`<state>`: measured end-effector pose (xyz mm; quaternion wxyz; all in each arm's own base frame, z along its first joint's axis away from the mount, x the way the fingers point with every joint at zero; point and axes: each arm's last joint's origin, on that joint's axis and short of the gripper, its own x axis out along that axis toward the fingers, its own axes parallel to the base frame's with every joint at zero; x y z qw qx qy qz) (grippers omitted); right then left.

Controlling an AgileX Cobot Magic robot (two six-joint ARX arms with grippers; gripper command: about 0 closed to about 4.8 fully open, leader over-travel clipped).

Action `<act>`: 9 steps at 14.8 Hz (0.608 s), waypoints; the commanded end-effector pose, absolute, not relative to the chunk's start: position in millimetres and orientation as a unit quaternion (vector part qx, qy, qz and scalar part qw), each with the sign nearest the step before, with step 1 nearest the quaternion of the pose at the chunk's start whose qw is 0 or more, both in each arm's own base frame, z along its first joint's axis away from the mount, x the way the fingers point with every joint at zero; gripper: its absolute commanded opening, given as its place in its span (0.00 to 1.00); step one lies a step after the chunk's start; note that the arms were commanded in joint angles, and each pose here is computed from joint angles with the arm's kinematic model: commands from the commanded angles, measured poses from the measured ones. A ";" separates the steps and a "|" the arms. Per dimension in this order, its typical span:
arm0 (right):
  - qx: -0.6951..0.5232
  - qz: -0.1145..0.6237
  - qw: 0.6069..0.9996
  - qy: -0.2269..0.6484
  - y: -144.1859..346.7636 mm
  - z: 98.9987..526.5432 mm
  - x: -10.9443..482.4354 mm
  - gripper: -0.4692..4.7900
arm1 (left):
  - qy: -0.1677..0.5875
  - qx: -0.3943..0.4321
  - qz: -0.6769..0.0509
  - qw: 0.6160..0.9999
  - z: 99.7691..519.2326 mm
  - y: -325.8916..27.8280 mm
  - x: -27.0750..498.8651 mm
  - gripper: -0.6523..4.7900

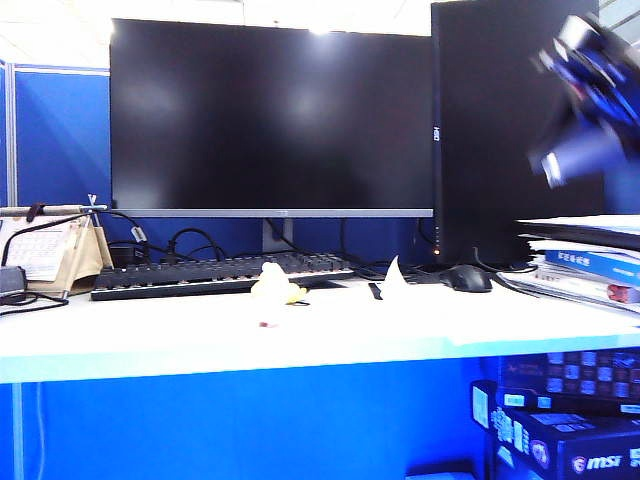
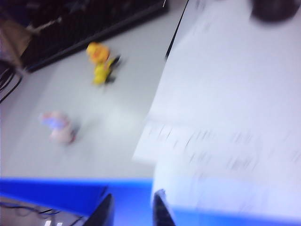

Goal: Pick up the doll with a different color than the other dolls and place it near you.

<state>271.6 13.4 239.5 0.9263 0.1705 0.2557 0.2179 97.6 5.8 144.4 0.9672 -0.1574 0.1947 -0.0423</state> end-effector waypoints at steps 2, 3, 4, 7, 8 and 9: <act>0.200 0.198 0.931 0.233 13.8 195.9 220.9 0.31 | 0.188 -0.156 -0.043 0.969 146.3 5.9 98.1 0.76; 0.200 0.191 0.931 0.237 13.4 187.3 212.1 0.31 | 0.188 -0.156 -0.043 0.969 146.3 5.9 98.1 0.76; 0.206 0.187 0.931 0.237 13.2 171.5 194.2 0.31 | 0.188 -0.156 -0.043 0.969 146.3 5.9 98.1 0.76; 0.217 0.148 0.935 0.240 11.3 143.6 165.5 0.31 | 0.188 -0.156 -0.043 0.969 146.3 5.9 98.1 0.76; 0.220 0.145 0.931 0.253 11.3 132.0 155.8 0.31 | 0.188 -0.156 -0.043 0.969 146.3 5.9 98.1 0.76; 0.221 0.141 0.929 0.260 11.2 125.2 150.9 0.31 | 0.188 -0.156 -0.043 0.969 146.3 5.9 98.1 0.76</act>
